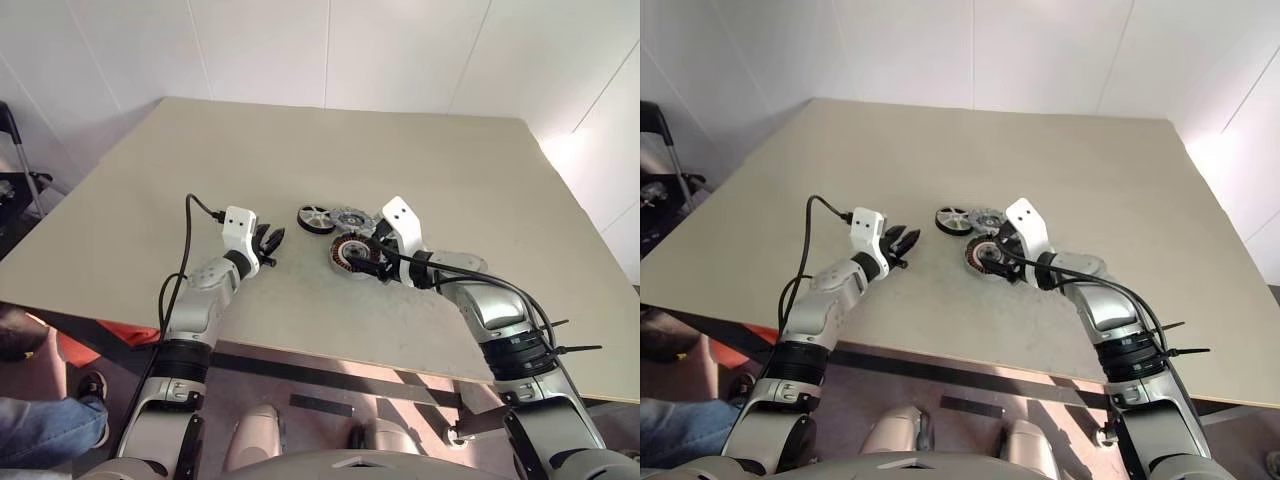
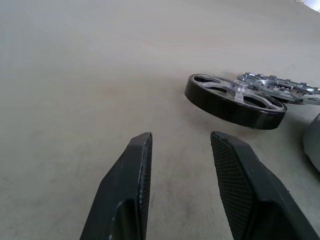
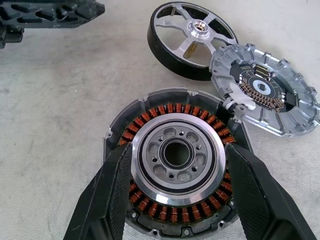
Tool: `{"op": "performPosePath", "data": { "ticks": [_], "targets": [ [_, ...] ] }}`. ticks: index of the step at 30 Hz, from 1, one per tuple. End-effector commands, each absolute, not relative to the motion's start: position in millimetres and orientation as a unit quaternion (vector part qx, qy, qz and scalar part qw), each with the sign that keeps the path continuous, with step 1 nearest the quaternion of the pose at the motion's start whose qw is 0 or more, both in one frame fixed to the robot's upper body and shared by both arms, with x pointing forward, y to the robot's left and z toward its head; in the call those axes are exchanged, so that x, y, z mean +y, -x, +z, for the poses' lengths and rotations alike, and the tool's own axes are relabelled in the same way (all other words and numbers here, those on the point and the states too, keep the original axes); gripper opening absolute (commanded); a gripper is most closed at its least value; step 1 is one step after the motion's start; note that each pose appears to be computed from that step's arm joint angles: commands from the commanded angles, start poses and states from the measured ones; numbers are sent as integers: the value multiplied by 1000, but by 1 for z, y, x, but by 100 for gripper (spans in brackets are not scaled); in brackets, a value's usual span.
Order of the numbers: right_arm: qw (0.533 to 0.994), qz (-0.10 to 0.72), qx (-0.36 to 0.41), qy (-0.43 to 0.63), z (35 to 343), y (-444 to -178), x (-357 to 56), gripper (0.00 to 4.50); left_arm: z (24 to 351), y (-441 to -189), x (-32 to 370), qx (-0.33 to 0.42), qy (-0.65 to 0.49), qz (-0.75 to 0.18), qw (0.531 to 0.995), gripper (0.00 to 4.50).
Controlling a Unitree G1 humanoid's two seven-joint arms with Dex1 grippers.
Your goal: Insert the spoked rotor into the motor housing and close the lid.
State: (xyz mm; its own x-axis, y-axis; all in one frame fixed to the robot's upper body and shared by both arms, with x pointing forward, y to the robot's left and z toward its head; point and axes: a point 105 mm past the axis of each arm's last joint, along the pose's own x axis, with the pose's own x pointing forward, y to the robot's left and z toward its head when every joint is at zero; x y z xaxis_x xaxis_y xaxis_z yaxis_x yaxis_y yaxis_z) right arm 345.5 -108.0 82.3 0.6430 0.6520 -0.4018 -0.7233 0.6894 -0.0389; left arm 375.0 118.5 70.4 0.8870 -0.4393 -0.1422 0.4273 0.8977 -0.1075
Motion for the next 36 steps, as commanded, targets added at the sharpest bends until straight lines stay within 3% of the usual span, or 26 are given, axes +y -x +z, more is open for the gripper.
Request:
{"op": "performPosePath", "data": {
  "ticks": [1,9,14,21,31,36],
  "targets": [
    [913,374,140,81,106,-357,-107,277,87,-380,116,51,29,-227,972,191],
    [911,375,146,90,101,-359,-104,1,85,-379,119,52,29,-223,973,191],
    [900,394,151,108,95,-352,-98,1,85,-378,121,53,29,-220,974,191],
    [902,360,207,117,58,-355,-107,1,85,-379,120,54,29,-220,974,191],
    [913,372,128,110,117,-359,-108,1,88,-384,117,57,48,-215,974,191],
    [914,368,128,113,118,-360,-108,1,93,-392,113,62,88,-209,972,191]
  ]
}}
